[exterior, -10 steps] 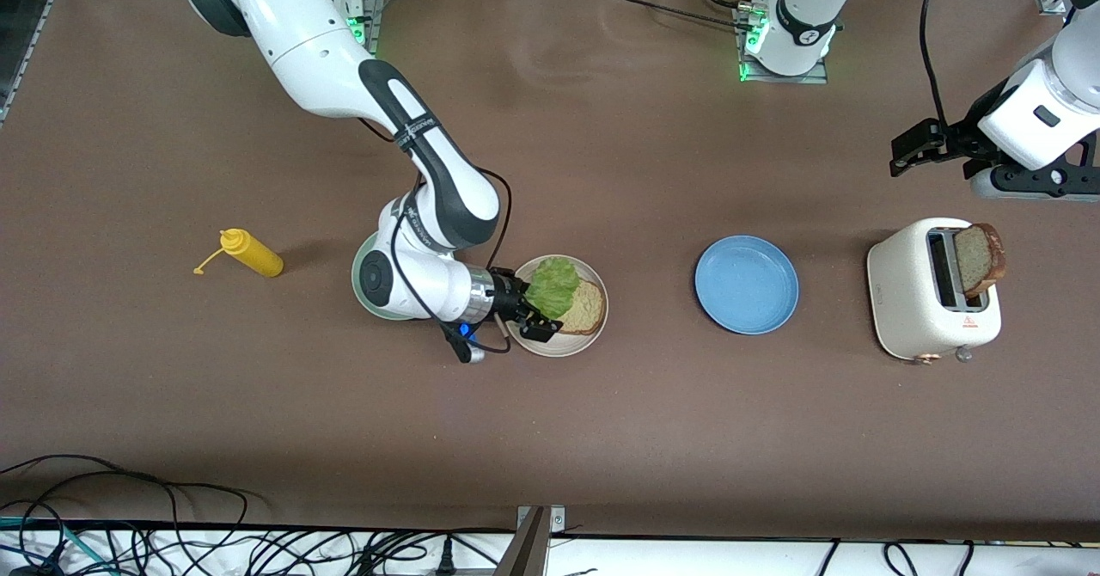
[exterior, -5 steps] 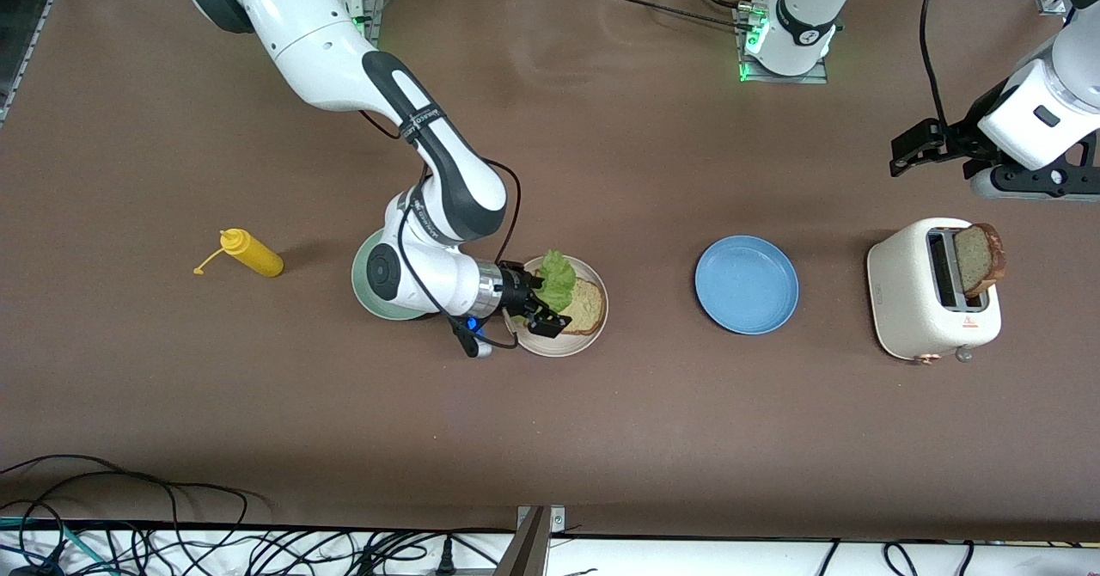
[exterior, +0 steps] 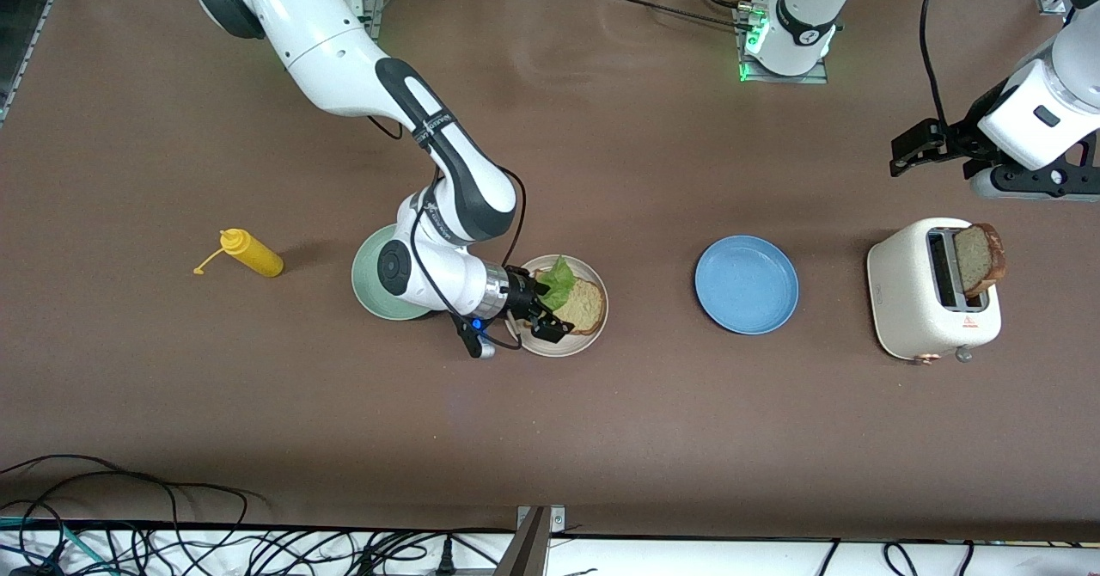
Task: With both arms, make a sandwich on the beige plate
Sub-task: 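Lower the lettuce onto the bread and open the right gripper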
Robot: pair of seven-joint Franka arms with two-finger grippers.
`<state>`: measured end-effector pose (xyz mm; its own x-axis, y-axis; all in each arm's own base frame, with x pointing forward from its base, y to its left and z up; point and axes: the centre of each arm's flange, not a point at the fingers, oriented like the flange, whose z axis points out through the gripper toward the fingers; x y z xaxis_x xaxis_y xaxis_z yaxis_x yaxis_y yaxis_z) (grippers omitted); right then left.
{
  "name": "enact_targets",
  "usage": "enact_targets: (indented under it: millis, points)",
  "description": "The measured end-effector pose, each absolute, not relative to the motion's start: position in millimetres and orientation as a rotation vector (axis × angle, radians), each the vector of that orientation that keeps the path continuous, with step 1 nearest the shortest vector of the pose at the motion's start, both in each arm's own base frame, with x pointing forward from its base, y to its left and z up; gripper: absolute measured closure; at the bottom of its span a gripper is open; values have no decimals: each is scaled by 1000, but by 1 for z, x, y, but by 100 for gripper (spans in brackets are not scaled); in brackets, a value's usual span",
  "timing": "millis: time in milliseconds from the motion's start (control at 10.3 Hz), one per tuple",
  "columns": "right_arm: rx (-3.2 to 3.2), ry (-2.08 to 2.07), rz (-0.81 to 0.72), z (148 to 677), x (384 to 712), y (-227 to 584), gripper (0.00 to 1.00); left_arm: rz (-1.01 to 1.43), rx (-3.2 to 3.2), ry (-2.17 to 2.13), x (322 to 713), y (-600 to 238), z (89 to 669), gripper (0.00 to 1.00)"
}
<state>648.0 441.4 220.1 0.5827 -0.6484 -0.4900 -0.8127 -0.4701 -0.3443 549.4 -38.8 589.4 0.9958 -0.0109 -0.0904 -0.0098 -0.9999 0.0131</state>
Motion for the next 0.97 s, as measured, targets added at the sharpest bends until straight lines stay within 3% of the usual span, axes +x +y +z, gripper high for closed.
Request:
enact_targets:
  millis: [389,972]
  points:
    - [-2240,1132,335,236,655,446,0,-142,3126,-16,549,-39,589,0]
    - [-2241,1098,243,215,649,460,0,-142,3126,-16,549,-39,589,0]
